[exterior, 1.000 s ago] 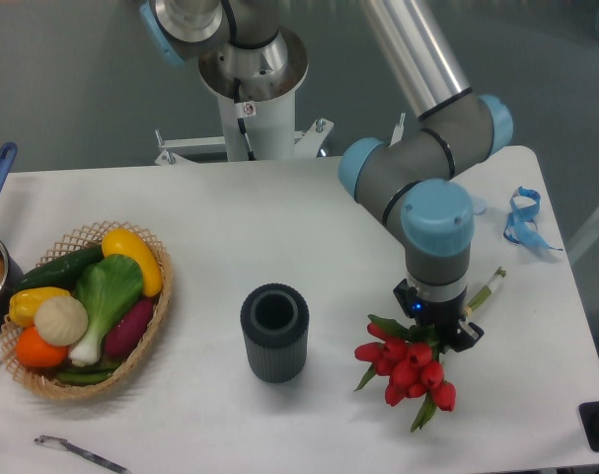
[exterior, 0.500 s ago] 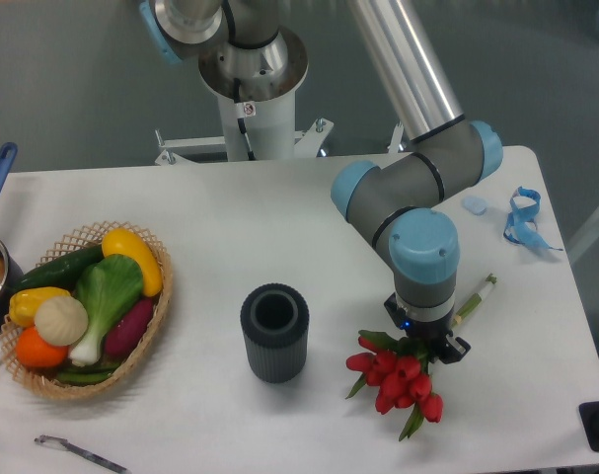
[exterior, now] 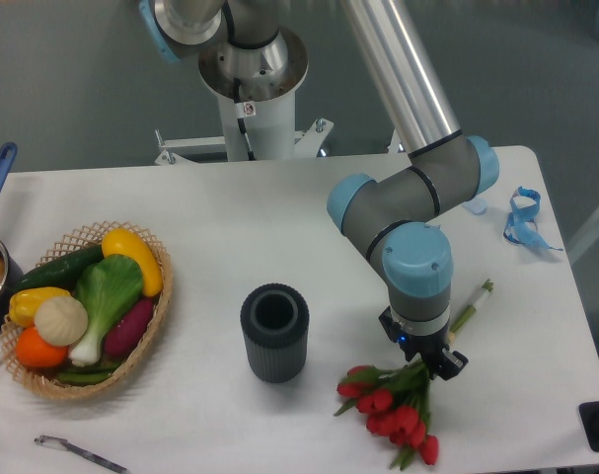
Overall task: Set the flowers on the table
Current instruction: 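Lower the tulips onto the table surface, then open the gripper to release the tulip stems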
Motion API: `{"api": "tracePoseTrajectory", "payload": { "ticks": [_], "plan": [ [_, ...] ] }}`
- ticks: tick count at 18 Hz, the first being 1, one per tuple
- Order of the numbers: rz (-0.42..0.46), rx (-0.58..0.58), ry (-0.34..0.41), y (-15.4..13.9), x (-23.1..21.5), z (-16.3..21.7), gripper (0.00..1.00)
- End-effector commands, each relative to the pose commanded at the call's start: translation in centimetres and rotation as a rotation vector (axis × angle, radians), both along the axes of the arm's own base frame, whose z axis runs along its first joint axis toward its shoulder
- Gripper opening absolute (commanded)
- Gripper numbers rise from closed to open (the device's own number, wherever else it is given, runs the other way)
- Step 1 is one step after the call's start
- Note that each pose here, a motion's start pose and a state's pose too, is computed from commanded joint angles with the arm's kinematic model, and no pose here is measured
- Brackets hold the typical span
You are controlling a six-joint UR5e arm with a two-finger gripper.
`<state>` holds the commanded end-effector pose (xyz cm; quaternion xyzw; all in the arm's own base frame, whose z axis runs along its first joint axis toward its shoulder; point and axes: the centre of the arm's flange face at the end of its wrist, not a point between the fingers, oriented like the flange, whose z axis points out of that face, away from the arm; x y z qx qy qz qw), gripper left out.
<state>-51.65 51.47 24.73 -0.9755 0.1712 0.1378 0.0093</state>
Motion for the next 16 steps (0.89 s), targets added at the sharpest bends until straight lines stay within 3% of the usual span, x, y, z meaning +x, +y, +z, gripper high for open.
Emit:
{"api": "tracePoseTrajectory", "payload": {
  "ticks": [8,12,16],
  "plan": [
    [0.017,0.115,0.131,1.7,-1.1,9.1,1.00],
    [0.034,0.148,0.168,-0.4,-2.0,13.3,1.00],
    [0.042,0.233,0.133,-3.0,-3.0,16.5,1.00]
  ]
}}
